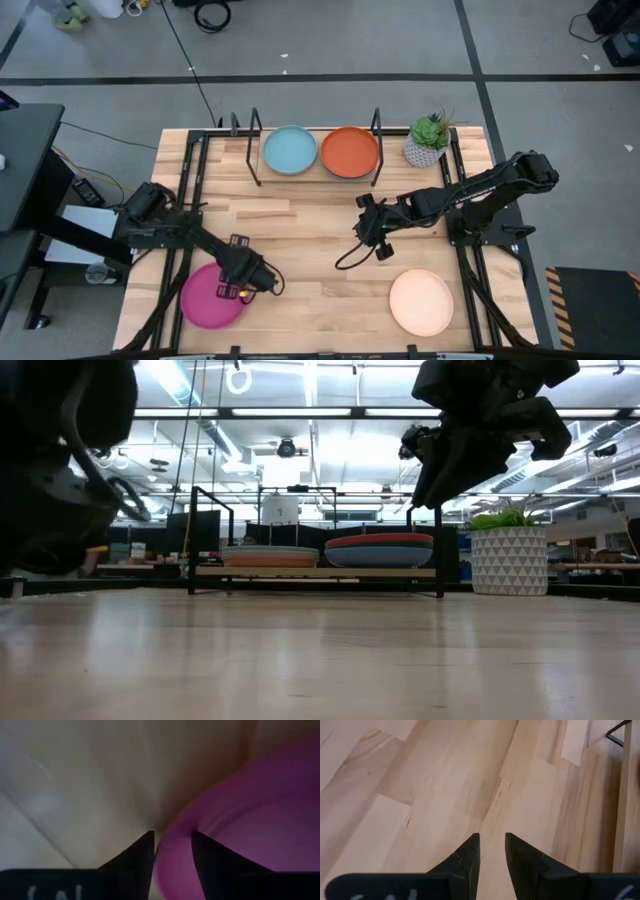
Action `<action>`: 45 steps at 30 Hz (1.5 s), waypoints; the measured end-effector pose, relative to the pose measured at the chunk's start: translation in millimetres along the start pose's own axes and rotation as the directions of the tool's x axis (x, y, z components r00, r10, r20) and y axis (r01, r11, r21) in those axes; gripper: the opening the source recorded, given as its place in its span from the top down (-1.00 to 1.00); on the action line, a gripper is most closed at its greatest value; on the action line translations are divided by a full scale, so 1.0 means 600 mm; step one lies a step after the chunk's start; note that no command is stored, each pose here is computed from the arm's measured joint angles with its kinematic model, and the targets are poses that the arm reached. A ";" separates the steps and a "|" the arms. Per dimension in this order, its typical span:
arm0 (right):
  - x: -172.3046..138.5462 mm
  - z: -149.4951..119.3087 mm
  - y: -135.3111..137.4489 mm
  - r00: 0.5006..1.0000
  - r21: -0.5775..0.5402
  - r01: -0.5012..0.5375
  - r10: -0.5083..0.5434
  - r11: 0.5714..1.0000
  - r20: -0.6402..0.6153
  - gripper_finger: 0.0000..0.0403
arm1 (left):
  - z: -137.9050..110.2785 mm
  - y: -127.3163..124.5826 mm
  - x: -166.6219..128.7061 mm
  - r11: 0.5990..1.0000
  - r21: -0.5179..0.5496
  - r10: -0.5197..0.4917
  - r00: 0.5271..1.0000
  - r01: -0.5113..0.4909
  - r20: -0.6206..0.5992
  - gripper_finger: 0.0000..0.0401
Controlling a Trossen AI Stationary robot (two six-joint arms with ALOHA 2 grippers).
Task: Place and stack plates onto a shelf
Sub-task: Stack the pink plate on top of the orange plate on the shelf
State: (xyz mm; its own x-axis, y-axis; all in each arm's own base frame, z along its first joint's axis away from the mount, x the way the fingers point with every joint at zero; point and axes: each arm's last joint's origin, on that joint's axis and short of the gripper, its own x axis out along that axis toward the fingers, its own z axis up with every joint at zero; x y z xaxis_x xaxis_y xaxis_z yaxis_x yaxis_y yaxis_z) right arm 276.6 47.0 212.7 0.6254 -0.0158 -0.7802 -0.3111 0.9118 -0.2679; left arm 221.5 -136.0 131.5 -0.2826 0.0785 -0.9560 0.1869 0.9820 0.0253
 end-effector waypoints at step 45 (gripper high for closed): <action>-0.008 0.002 0.036 0.984 0.131 0.172 -0.165 0.976 -0.065 0.52 | -0.047 0.215 -0.191 0.794 -0.603 0.345 0.761 0.076 0.550 0.93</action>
State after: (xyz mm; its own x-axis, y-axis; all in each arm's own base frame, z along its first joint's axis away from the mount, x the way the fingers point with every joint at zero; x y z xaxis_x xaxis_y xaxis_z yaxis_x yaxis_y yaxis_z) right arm 267.7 67.4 211.4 0.6198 -0.1926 -0.7607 -0.1023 0.9413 -0.3216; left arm 251.3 -13.4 252.4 0.3668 0.3041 -0.8792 -0.4409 0.8890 0.1236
